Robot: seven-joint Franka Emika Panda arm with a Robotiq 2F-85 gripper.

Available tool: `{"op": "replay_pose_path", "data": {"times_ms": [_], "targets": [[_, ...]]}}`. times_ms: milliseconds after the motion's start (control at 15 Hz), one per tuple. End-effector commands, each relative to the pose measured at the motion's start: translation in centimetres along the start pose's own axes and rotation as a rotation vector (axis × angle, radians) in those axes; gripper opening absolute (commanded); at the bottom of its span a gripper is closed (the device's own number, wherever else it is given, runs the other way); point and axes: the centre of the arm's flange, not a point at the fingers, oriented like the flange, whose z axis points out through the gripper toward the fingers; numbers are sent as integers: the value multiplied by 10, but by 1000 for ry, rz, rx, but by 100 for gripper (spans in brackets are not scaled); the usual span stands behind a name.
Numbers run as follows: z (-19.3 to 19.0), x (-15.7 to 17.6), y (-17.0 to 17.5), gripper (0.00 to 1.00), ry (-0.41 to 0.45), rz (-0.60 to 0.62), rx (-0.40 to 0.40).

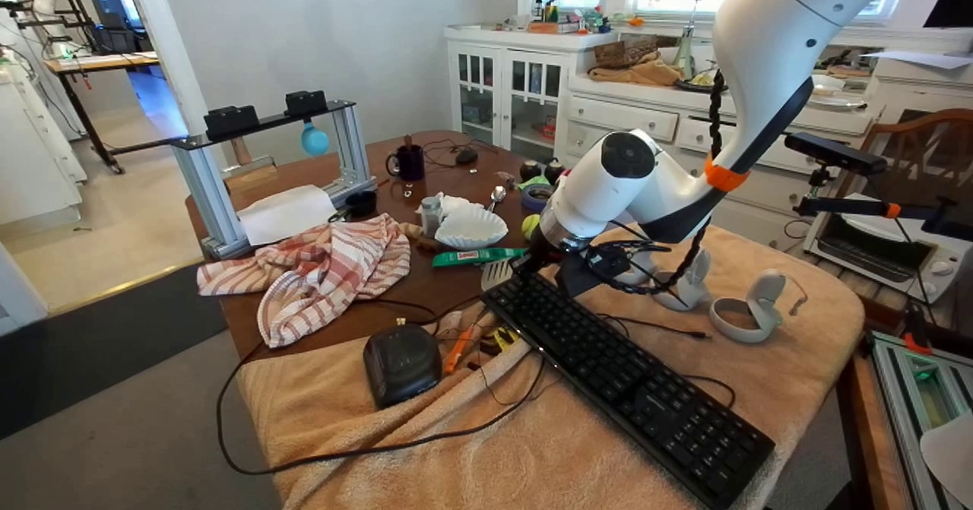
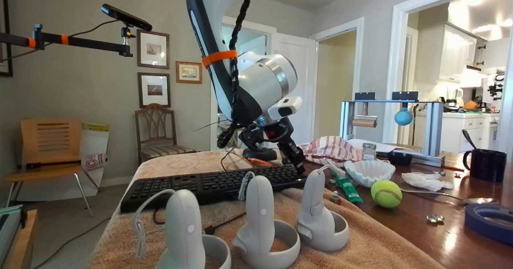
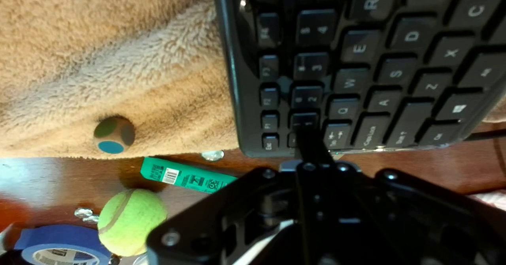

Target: Press a button on the keyboard

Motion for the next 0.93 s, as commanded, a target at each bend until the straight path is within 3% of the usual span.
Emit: {"op": "replay_pose_path", "data": {"times_ms": [0,533,667,867], "targets": [[6,-4,1,0,0,16,-4],[-22,29,5,0,125,35,-100],[-36,33,1,27,102,30,-102],[-57,34,-1,49,56,14,-122]]}}
